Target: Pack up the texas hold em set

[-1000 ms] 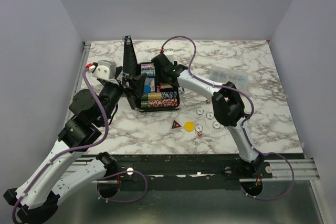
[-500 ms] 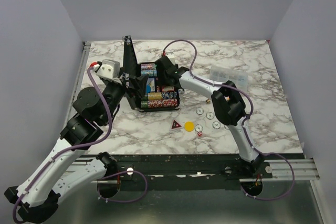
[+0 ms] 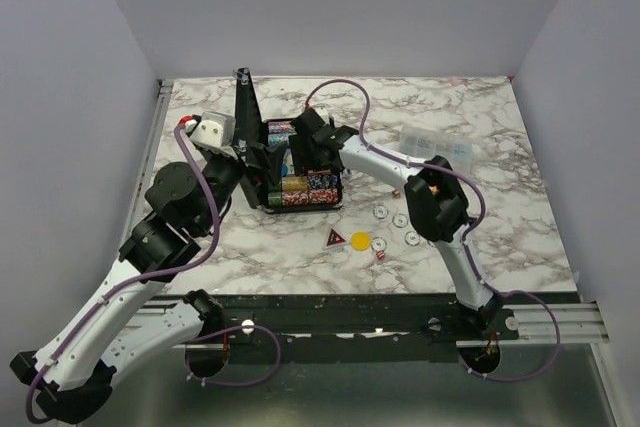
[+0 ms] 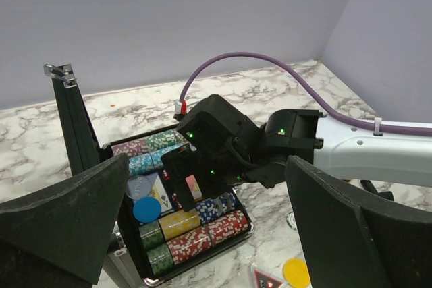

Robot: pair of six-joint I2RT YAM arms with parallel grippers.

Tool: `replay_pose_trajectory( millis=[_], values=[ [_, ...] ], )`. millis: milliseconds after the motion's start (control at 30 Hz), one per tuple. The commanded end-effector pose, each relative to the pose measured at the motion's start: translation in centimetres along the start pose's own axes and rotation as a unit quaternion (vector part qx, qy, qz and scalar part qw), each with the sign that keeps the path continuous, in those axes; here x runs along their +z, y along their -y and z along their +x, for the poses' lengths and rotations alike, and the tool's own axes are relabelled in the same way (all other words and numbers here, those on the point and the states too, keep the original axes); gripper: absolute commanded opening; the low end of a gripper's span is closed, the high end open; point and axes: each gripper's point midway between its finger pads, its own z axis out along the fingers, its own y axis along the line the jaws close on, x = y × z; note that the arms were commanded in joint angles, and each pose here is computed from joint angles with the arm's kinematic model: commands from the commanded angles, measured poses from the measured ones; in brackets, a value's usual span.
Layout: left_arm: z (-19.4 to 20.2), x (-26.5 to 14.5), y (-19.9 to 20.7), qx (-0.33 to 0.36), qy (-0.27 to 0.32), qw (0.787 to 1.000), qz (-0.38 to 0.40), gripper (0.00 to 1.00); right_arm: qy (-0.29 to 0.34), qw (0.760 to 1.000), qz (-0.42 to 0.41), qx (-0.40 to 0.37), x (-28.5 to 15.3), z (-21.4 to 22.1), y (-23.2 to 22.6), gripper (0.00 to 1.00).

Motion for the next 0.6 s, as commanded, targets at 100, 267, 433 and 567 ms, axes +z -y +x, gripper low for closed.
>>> replay_pose_trajectory(
  millis=[100,267,433,567],
  values=[
    [-1.2,-0.2,0.5,-0.008,0.011,1.000,0.013,0.98,0.016,0.999,0.035,0.020,-2.9,-2.8,3.6,0.81],
    [-1.0,-0.1,0.8,-0.008,0.007,1.000,0.018,0.98,0.028,0.998,0.060,0.020,-6.0,-2.8,5.8,0.84],
    [-0.6,0.2,1.3,-0.011,-0.002,1.000,0.028,0.98,0.018,0.998,0.050,0.036,-9.9,0.8,7.8,0.91],
    [0.3,0.9,1.9,-0.013,-0.018,0.999,0.038,0.98,-0.015,0.997,0.017,0.068,-12.4,5.4,8.6,0.92]
  ],
)
